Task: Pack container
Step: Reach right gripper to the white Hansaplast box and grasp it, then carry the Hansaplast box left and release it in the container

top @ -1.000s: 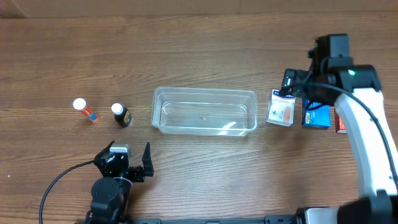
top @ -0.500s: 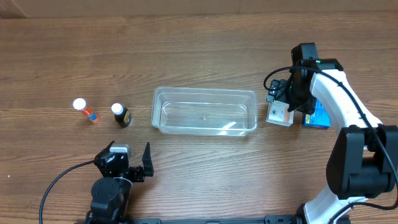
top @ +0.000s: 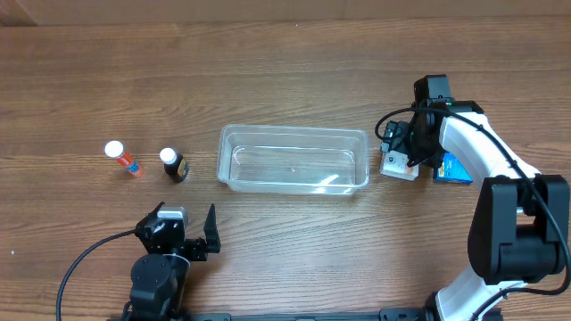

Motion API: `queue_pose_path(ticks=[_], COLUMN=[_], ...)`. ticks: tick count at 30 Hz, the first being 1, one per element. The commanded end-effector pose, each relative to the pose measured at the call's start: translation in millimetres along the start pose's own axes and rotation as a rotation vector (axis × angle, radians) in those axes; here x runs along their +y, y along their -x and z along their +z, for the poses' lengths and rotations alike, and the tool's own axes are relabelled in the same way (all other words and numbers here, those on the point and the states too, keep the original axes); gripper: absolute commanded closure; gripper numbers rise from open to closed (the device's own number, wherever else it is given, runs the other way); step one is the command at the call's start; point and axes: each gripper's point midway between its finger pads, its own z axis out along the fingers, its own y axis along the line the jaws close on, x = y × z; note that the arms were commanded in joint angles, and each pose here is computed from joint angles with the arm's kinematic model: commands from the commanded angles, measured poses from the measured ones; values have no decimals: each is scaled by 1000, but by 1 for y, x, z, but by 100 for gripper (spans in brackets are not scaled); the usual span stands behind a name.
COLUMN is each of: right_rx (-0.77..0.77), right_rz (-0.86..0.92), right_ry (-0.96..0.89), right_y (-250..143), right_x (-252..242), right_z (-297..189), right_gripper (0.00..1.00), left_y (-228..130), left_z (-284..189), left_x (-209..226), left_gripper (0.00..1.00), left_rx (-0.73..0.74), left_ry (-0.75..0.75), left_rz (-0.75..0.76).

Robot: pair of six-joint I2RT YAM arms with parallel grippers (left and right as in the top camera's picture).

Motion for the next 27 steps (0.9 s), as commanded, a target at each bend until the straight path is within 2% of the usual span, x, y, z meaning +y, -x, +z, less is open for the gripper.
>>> queue_pose_path(ticks=[1,8,10,16,18,20,27], right_rx=[4,5,4,-12,-12,-17,-168], right_rz=[3,3,3,2,3,3,-28], right_ry=[4,-1,-1,5,5,7,72], right_y=[-4,-7,-6,1,5,10,15], right_x=[-3,-5,-5,-2,0,3,22], right_z=[7,11,11,4,-6,-23,-138], right_gripper=[13,14,19,43,45,47,50], left_y=[1,1,1,1,1,1,1], left_z=[0,0,0,0,0,0,0], left_x=[0,0,0,0,0,0,0], left_gripper=[0,0,0,0,0,0,0], left_rx=[-8,-8,-8,-8,-8,-8,-8], left_ry=[-2,-2,-2,-2,-2,-2,-2], left_rz=[-16,-16,-16,-16,-16,-16,-16])
